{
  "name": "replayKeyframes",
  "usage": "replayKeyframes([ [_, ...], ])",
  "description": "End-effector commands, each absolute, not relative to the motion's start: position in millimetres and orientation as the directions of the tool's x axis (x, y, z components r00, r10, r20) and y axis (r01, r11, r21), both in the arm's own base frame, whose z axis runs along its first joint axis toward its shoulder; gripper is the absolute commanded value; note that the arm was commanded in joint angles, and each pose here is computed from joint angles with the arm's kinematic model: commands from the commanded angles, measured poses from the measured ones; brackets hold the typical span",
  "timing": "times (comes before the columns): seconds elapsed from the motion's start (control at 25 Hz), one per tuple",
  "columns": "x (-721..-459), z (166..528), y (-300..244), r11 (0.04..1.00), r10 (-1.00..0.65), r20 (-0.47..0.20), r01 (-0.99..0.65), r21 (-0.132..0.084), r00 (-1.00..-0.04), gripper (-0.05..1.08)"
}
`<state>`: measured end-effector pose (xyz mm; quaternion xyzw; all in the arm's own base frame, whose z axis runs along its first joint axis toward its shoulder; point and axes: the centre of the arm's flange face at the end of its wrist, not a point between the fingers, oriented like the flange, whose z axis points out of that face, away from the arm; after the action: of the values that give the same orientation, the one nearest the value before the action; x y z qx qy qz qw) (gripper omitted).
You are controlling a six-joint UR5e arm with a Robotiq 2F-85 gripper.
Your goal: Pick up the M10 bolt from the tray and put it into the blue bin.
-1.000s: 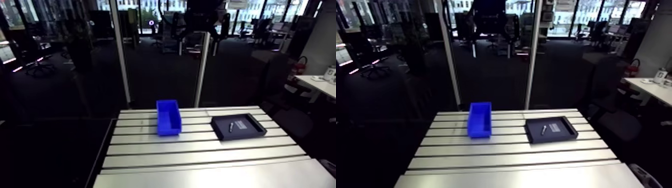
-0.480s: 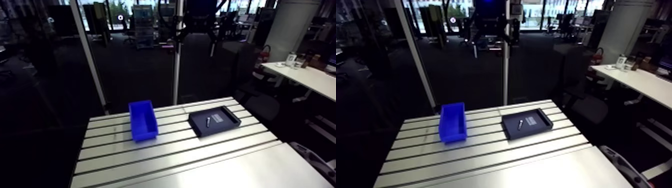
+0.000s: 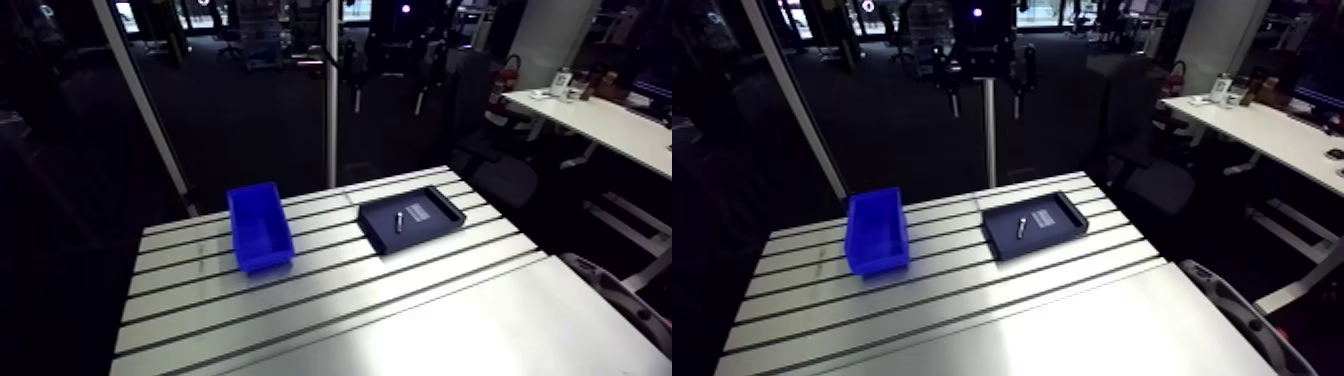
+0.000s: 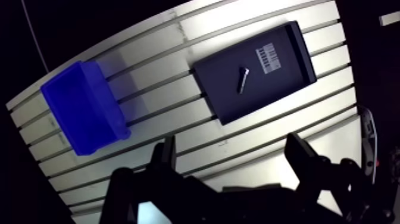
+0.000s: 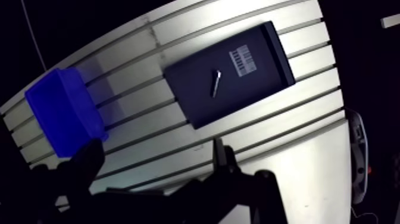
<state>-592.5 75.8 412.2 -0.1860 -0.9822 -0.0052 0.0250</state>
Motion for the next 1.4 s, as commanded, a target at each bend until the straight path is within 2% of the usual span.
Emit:
replayKeyframes([
  [0.04,-602,375,96,0.911,0.413,0.054,0.413,0.000,-0.909,0.01],
  [0.28,-603,345,104,0.899,0.438,0.049,0.438,0.004,-0.898,0.01],
  [0.72,-594,290,129,0.879,0.478,-0.006,0.477,0.015,-0.879,0.01],
  [1.16,-593,234,137,0.873,0.487,-0.088,0.487,0.022,-0.869,0.01],
  [1.4,-589,216,137,0.873,0.488,-0.090,0.488,0.026,-0.868,0.01],
])
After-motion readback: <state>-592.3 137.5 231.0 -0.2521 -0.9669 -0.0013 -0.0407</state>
